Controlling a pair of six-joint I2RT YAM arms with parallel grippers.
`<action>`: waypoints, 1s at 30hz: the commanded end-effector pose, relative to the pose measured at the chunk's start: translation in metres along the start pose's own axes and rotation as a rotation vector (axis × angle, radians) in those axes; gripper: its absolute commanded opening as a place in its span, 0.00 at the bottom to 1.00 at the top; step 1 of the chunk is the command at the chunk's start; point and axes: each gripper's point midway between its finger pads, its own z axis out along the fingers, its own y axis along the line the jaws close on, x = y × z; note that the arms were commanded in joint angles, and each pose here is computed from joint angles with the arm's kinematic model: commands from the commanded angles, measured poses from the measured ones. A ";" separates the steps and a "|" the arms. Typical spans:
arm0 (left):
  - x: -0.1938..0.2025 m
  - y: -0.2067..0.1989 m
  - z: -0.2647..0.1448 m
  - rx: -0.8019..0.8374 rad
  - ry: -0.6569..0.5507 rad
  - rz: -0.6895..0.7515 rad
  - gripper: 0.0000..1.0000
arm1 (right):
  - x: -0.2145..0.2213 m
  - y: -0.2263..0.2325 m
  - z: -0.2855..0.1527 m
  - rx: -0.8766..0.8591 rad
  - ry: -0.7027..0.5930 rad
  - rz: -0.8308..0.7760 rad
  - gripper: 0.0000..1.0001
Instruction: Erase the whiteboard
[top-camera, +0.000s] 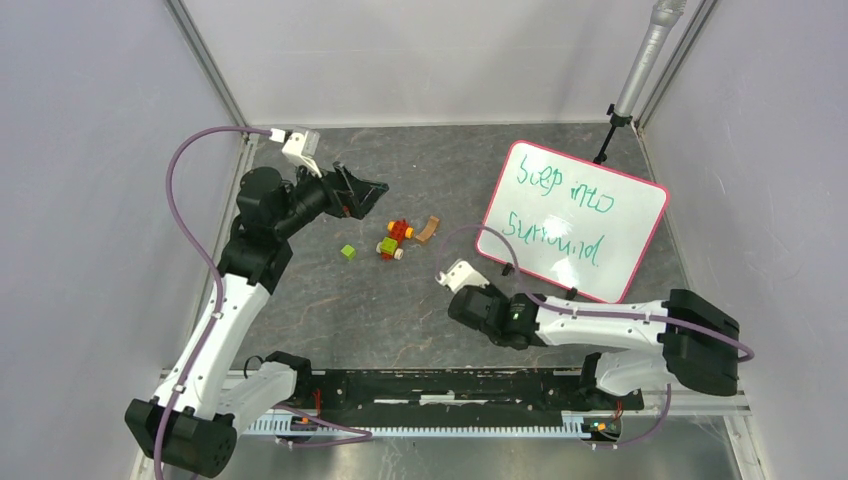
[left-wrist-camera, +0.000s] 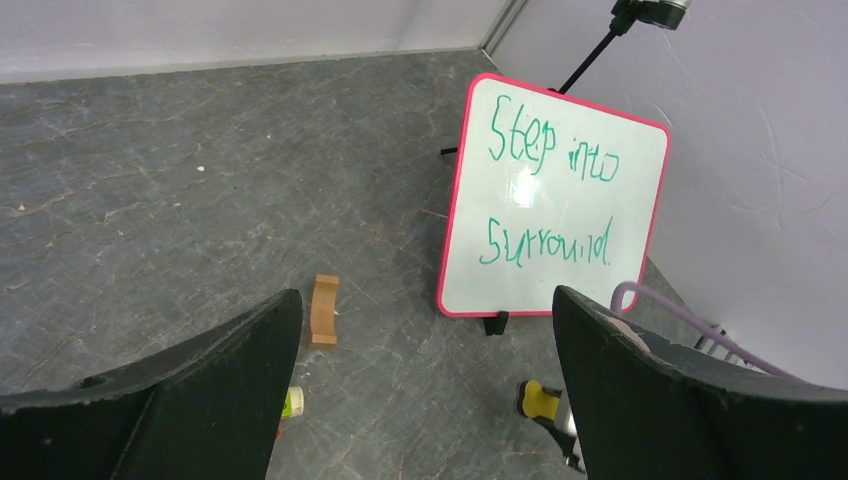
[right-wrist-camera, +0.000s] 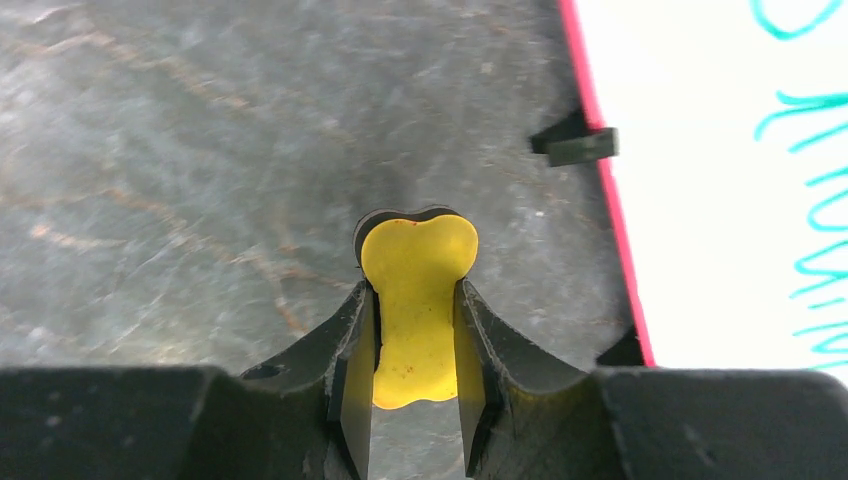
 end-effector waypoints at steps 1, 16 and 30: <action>-0.023 -0.008 -0.009 -0.012 -0.071 0.052 1.00 | -0.032 -0.048 -0.005 0.120 -0.074 0.120 0.10; -0.017 -0.013 -0.007 0.002 -0.054 0.056 1.00 | -0.076 -0.248 -0.031 0.558 -0.186 0.479 0.13; -0.010 -0.026 -0.004 0.040 -0.040 0.070 1.00 | -0.141 -0.279 0.020 0.616 -0.205 0.376 0.15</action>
